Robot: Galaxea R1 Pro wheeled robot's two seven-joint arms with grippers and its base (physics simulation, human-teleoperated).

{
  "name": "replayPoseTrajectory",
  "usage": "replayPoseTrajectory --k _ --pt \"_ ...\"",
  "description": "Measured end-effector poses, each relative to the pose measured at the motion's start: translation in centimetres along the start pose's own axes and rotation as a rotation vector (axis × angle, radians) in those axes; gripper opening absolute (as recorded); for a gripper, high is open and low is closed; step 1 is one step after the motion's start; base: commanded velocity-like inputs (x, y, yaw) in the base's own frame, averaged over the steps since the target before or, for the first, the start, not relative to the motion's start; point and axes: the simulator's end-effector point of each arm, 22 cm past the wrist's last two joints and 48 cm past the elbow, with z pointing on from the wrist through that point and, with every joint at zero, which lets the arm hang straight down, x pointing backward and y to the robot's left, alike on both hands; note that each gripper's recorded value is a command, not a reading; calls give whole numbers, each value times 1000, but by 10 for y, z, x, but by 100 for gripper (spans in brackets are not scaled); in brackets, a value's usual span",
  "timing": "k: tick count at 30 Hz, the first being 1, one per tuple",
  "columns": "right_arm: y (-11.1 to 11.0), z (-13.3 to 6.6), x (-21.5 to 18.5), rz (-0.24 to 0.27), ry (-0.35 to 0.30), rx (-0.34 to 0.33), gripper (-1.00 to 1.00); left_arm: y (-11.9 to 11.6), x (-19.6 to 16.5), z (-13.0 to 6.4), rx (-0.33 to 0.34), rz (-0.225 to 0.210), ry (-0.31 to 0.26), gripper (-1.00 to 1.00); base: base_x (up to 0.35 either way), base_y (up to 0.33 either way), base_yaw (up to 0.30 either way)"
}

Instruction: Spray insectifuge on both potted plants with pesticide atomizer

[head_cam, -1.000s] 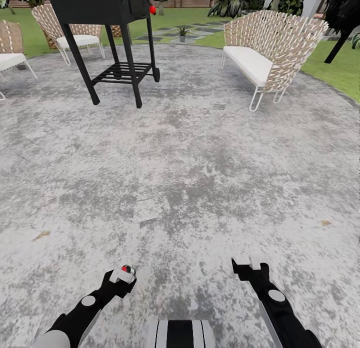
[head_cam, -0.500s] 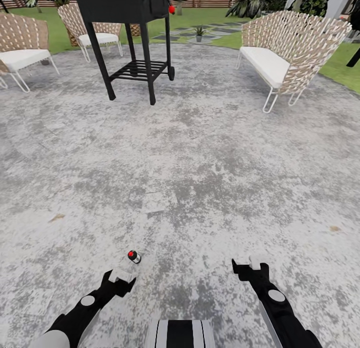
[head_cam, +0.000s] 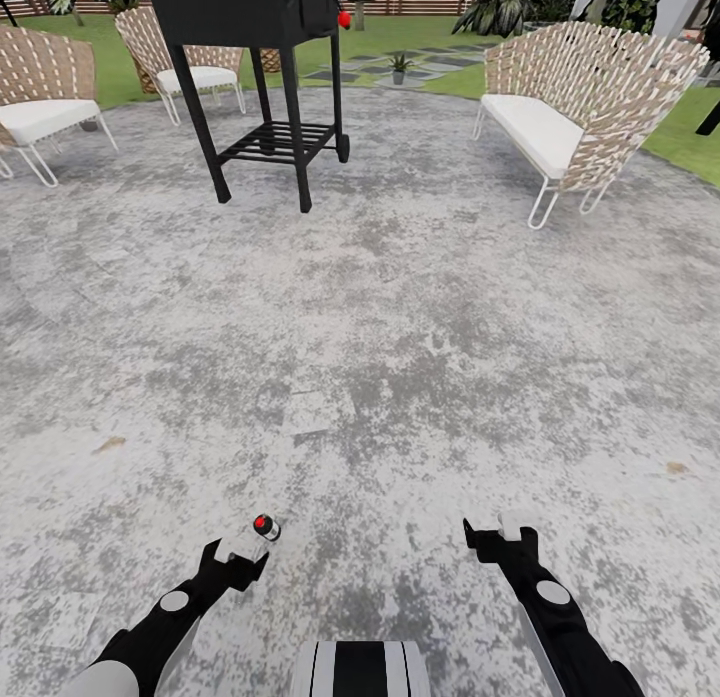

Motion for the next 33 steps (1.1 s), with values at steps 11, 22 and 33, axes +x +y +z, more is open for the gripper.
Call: replayPoseTrajectory --k 11,22,33 --pt "0 0 0 0 0 0 100 -2 1 0 1 -1 3 100 63 0 0" --pt "0 0 -1 0 -1 0 100 -4 2 0 4 -1 4 100 72 -80 0" --pt "0 0 -1 0 -1 0 100 -4 2 0 5 -1 4 100 20 -30 0"
